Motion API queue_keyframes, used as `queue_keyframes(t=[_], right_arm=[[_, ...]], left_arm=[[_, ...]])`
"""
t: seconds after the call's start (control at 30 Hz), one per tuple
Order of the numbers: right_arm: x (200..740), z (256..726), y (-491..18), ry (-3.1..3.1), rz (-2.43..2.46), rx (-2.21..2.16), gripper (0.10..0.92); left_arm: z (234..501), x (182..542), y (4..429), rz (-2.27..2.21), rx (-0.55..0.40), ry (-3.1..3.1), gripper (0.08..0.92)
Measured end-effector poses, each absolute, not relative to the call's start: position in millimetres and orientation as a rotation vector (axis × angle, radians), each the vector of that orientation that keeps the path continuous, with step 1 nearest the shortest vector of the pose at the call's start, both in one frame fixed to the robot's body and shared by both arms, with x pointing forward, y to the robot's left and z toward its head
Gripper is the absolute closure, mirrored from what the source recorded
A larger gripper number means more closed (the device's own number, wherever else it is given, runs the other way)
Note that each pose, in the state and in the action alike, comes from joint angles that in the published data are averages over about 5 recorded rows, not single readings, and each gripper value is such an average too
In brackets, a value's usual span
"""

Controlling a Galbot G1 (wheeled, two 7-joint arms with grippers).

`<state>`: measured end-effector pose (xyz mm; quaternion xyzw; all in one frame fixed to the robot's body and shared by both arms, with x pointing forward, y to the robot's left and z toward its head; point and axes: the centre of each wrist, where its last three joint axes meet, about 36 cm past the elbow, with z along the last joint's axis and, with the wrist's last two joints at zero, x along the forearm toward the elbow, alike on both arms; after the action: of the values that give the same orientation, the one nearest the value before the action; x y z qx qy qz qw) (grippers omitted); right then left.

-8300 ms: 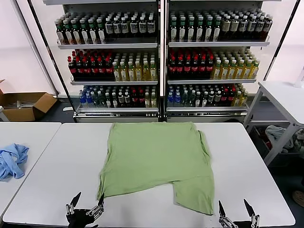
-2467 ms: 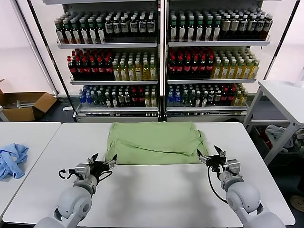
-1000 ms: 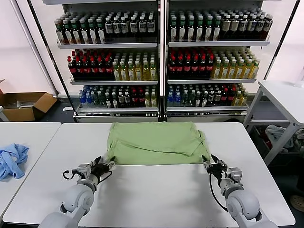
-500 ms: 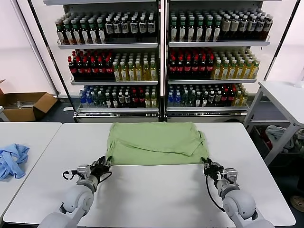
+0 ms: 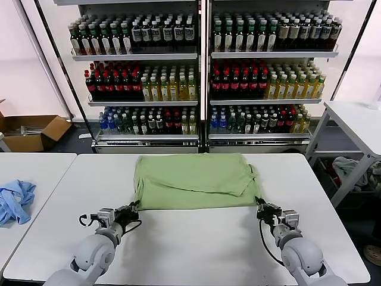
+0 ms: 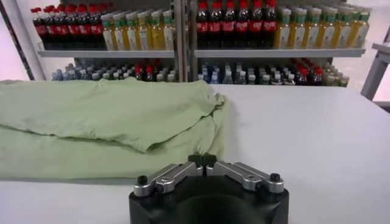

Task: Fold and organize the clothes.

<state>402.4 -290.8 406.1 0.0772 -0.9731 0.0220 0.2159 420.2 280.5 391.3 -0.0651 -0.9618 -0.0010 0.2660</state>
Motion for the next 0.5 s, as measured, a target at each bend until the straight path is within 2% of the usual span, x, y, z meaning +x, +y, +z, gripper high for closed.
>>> queue_keyframes(t=[0.23, 0.5], right_arm=[[368, 430, -296, -2.662, 0.12, 0.281, 0.916], [308, 447, -294, -2.599, 0.183, 0.342, 0.916]], left_arm=[[410, 396, 288, -0.062, -0.156, -2.623, 0.908], [422, 348, 281, -0.127, -0.103, -2.625, 0.908]])
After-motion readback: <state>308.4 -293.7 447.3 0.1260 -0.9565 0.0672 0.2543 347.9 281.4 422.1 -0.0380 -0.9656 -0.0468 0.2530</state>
